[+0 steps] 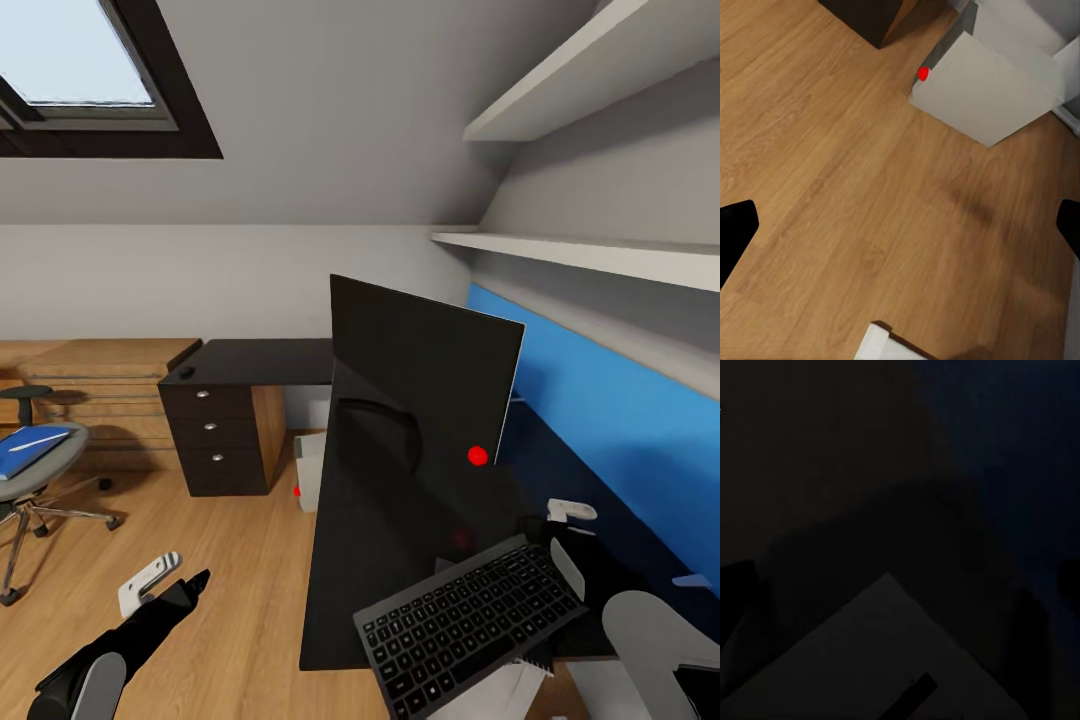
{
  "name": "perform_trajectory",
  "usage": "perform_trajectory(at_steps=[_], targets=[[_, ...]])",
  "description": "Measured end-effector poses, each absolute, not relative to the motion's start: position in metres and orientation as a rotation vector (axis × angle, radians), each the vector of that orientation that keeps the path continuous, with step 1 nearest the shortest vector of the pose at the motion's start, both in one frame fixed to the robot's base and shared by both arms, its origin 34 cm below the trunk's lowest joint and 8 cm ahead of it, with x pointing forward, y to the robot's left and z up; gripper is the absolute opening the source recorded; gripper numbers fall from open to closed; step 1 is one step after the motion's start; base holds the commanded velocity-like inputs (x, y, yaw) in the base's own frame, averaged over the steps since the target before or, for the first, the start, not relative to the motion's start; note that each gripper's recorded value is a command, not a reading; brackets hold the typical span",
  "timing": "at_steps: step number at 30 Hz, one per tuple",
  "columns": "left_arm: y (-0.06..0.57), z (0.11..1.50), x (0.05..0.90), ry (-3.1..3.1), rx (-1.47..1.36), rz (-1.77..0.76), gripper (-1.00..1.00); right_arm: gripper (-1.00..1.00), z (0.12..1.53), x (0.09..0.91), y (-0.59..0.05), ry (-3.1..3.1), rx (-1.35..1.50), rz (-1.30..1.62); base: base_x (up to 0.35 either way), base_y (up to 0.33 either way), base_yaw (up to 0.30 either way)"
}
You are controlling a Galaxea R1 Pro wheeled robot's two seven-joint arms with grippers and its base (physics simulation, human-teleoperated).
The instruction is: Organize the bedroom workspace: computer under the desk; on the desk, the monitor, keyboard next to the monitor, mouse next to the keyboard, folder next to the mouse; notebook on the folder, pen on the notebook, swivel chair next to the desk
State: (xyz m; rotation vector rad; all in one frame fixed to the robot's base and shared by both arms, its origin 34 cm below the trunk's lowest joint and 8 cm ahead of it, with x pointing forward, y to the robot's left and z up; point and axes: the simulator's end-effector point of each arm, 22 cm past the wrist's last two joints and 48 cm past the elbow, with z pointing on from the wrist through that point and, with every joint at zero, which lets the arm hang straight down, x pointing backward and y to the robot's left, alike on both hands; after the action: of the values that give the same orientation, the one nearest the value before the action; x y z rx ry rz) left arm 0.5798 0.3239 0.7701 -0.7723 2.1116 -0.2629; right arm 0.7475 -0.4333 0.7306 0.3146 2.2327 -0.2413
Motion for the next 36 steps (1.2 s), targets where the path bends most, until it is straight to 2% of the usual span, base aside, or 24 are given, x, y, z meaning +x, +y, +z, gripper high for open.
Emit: perform_trajectory(at_steps=[11,29,36], targets=[[0.323,0.770,0.580,2.113,-0.769,-0.260,1.00,1.00,0.731,0.746,-0.432,2.262,0.320,-0.237,-0.008,0.000,0.000],[0.319,0.769,0.581,2.117,-0.760,-0.265,1.00,1.00,0.731,0.746,-0.432,2.263,0.318,-0.237,-0.179,0.000,0.000],[0.309,0.770,0.583,2.127,-0.735,-0.280,1.00,1.00,0.731,0.746,-0.432,2.263,0.318,-0.239,-0.045,0.000,0.000]])
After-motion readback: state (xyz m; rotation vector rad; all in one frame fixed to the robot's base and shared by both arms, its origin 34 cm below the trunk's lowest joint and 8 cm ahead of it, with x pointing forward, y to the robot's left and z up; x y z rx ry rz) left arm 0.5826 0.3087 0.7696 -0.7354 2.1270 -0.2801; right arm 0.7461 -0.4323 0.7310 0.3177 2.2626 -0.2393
